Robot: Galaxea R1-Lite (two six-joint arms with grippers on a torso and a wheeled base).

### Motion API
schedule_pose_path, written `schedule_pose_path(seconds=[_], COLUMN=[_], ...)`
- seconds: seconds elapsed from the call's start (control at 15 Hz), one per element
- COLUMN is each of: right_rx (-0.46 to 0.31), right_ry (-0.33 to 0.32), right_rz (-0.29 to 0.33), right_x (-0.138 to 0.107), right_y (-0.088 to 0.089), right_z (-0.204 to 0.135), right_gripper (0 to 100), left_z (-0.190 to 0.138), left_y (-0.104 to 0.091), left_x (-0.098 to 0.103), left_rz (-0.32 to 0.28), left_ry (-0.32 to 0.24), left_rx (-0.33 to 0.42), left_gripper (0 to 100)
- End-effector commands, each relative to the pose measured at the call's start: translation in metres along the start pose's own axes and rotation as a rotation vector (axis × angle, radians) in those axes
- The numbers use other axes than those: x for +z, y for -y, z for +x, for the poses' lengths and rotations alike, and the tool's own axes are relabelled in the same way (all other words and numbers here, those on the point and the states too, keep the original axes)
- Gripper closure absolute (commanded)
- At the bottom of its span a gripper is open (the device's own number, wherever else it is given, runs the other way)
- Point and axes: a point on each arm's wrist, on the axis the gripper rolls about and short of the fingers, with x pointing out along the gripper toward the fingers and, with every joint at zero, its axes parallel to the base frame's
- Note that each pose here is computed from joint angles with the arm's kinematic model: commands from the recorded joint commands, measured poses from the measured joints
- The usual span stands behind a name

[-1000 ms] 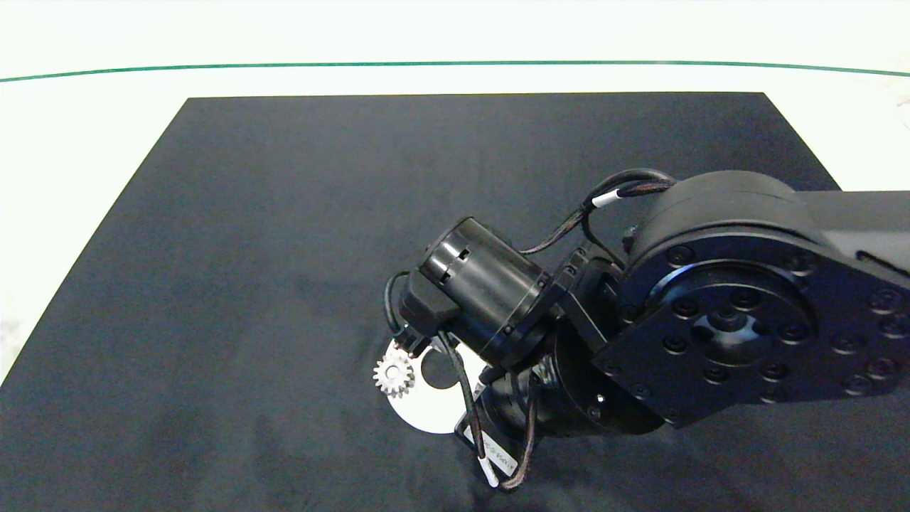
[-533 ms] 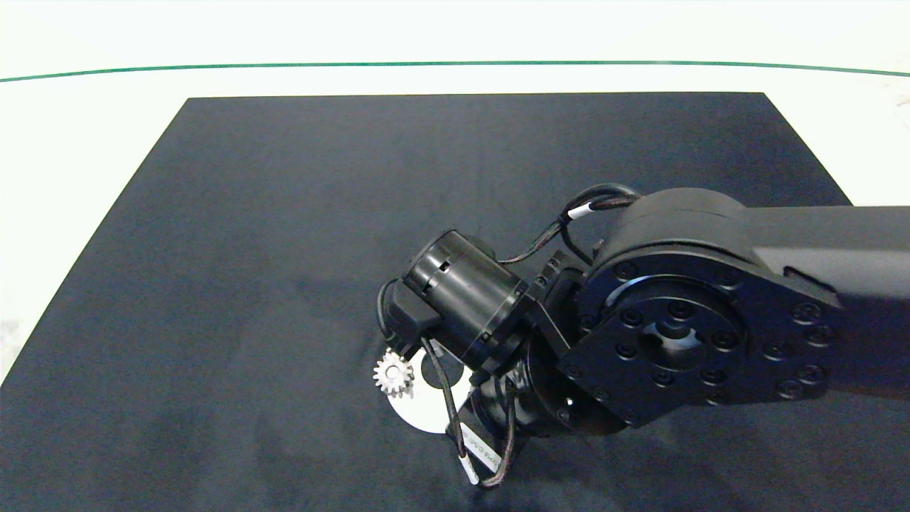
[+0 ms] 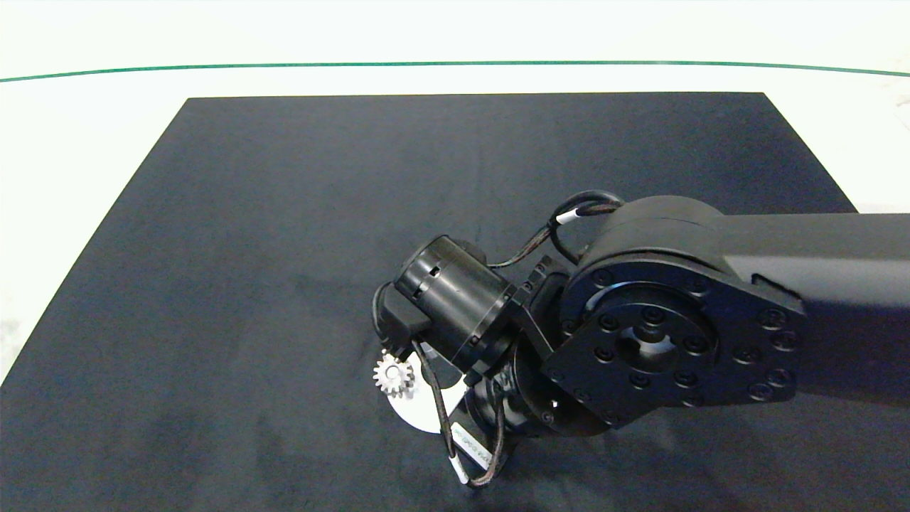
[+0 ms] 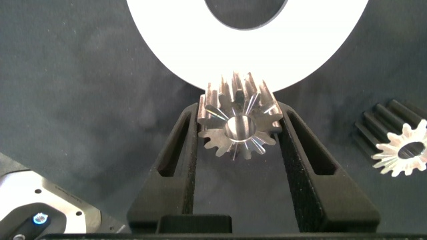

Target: Remove an incorrectly installed larger gear and replace it with the correct smaller gear

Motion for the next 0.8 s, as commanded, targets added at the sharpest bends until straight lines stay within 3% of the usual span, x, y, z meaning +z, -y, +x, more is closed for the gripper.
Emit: schedule_pose_path(seconds=[0.07,0.8], right_rx=[-0.001,0.003], right_ry=[-0.010,0.003], right_rz=[-0.004,-0.003], right_x=[0.0002,0.0012], right_y=[-0.0014,-0.0024], right_z=[0.0035,-0.0002], right_gripper=[78,78], left_z=[-0.0002,0.0001], left_y=[0.0000,0.0001], left_x=[-0.0006,-0.0008], left_rz=[0.002,0.003], left_ry=[-0.005,-0.006], left_rx=[0.001,0.000], left_gripper=[0,0])
